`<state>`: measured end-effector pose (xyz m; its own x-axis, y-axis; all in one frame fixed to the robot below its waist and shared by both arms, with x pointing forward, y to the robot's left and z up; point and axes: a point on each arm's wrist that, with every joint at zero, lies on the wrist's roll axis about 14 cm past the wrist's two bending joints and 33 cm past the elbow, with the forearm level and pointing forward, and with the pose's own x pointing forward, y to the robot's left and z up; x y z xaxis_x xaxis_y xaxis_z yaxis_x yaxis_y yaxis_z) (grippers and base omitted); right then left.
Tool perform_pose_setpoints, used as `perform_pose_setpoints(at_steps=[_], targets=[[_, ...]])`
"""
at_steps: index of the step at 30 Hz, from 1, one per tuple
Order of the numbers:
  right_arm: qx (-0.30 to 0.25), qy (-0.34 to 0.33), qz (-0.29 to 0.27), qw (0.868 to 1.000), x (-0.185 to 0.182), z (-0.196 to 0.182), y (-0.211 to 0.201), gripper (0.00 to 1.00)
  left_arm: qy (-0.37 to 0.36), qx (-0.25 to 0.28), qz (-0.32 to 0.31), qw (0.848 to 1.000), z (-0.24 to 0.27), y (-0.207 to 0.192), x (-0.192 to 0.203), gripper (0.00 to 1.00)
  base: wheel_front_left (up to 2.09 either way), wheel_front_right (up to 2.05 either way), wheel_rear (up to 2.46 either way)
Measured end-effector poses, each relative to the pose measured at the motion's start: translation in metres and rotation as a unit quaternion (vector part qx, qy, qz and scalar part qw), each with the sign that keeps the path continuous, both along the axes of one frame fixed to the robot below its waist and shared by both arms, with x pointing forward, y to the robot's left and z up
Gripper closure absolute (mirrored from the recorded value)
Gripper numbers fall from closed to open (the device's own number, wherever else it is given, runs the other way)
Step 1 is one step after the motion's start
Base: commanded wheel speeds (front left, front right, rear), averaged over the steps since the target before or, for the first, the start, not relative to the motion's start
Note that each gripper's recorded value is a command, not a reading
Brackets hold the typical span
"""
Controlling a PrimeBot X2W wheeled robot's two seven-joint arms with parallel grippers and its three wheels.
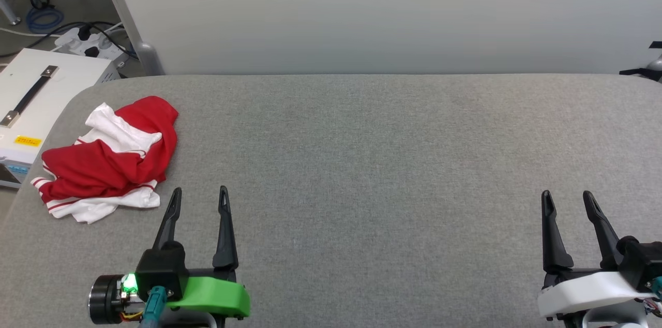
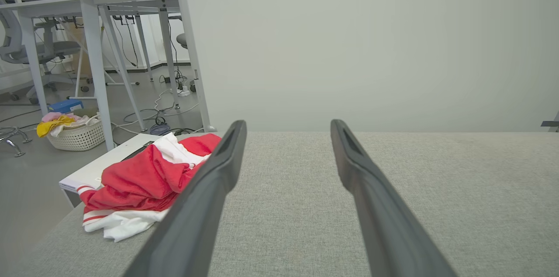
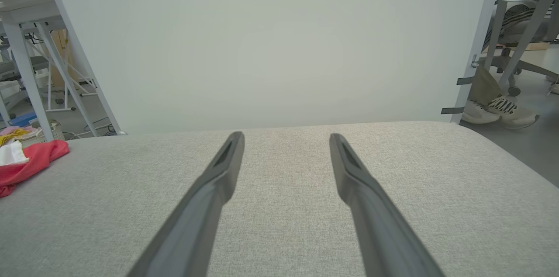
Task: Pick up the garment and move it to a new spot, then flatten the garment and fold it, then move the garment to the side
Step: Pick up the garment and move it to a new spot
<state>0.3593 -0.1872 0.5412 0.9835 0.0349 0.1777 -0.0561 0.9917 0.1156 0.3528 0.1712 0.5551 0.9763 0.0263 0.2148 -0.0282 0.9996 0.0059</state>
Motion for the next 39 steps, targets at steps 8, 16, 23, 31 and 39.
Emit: perform_pose_setpoints(at_steps=[8, 16, 23, 31, 39], targets=[[0.002, -0.009, 0.001, 1.0, 0.001, 0.003, 0.001, 0.0, -0.005, 0.0, 0.004, 1.0, 0.001, 0.002, -0.003, 0.0, 0.0, 0.0, 0.0], [0.004, -0.014, 0.024, 1.0, 0.01, 0.004, 0.016, 0.0, -0.007, -0.003, 0.036, 0.999, -0.001, 0.021, -0.01, 0.0, 0.0, 0.0, 0.0], [-0.002, -0.016, 0.065, 0.998, 0.022, 0.004, 0.045, 0.0, 0.0, -0.01, 0.081, 0.997, -0.005, 0.048, -0.022, 0.0, 0.0, 0.0, 0.0], [-0.01, -0.016, 0.124, 0.992, 0.038, 0.002, 0.086, 0.0, 0.004, -0.019, 0.146, 0.989, -0.007, 0.086, -0.042, 0.0, 0.0, 0.0, 0.0], [-0.02, -0.017, 0.177, 0.984, 0.049, -0.001, 0.124, 0.0, 0.012, -0.021, 0.201, 0.979, -0.011, 0.115, -0.062, 0.0, 0.0, 0.0, 0.0]])
